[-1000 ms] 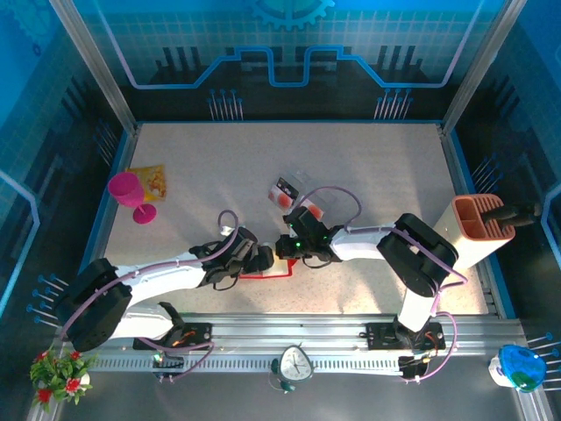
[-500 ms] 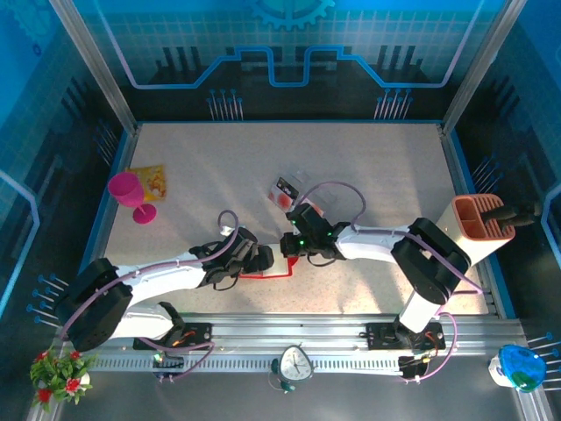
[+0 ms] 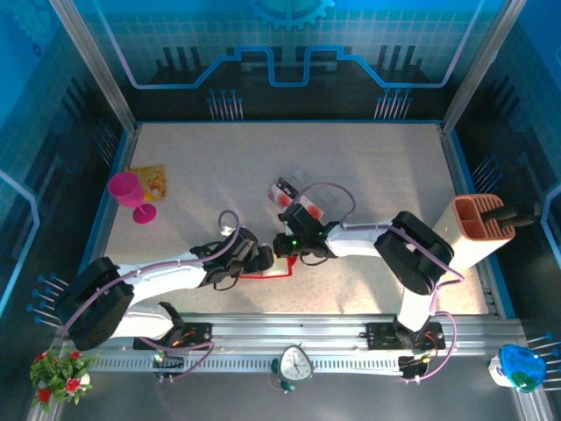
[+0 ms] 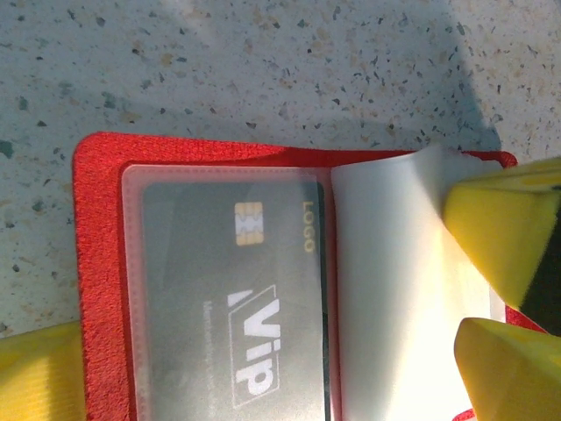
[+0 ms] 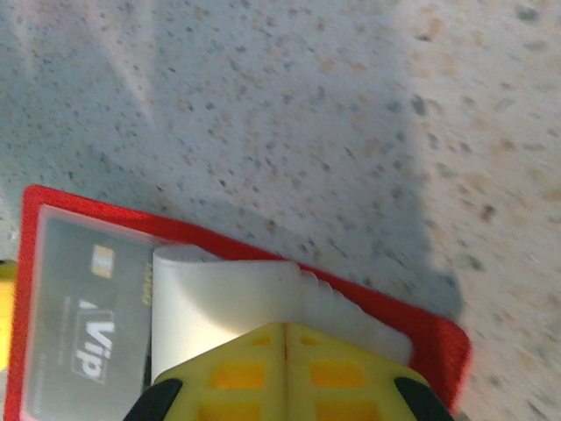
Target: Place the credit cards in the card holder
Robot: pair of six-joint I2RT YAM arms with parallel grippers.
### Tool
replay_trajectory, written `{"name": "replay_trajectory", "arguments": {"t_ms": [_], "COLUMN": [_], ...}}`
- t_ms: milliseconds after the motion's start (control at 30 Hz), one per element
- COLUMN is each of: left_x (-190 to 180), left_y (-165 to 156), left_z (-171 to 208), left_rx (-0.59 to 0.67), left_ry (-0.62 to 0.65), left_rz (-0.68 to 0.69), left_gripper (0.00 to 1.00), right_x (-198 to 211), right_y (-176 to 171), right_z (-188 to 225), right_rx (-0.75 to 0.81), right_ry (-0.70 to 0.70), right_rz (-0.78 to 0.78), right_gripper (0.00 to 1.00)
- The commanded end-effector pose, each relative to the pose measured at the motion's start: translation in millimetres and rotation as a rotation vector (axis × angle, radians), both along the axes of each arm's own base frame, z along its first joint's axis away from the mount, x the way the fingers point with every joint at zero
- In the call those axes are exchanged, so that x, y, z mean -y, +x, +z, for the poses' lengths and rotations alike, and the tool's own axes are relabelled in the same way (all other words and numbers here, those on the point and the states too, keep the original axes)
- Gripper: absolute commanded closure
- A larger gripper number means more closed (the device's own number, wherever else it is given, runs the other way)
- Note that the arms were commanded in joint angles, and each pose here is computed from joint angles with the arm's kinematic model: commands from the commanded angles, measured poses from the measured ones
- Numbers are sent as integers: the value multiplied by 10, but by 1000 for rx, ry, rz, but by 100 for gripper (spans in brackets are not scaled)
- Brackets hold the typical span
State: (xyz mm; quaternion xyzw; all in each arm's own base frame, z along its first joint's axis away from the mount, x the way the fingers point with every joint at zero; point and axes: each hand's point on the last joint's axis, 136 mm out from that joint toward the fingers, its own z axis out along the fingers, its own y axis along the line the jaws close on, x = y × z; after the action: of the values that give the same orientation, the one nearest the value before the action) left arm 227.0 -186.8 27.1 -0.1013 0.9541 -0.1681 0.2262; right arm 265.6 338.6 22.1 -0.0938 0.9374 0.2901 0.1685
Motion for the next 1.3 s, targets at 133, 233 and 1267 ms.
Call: {"name": "replay_trajectory", "arguments": {"t_ms": [133, 233, 1267], "left_x": [-102, -133, -130], "left_y": [-80, -112, -146], "left_z": [-199, -255, -370], "left_rx": [-30, -44, -51], "left_ry": [69, 82, 83], "left_rz": [-24, -26, -40], "left_gripper": [1, 1, 28], "right_x": [-104, -111, -5], "right_y": [-194, -177, -161], "right_z": [-195, -165, -39], "right_rx": [-96, -101, -113], "right_ry": [9, 27, 92], "right_rz": [12, 0, -59], "right_gripper": [98, 98, 68]}}
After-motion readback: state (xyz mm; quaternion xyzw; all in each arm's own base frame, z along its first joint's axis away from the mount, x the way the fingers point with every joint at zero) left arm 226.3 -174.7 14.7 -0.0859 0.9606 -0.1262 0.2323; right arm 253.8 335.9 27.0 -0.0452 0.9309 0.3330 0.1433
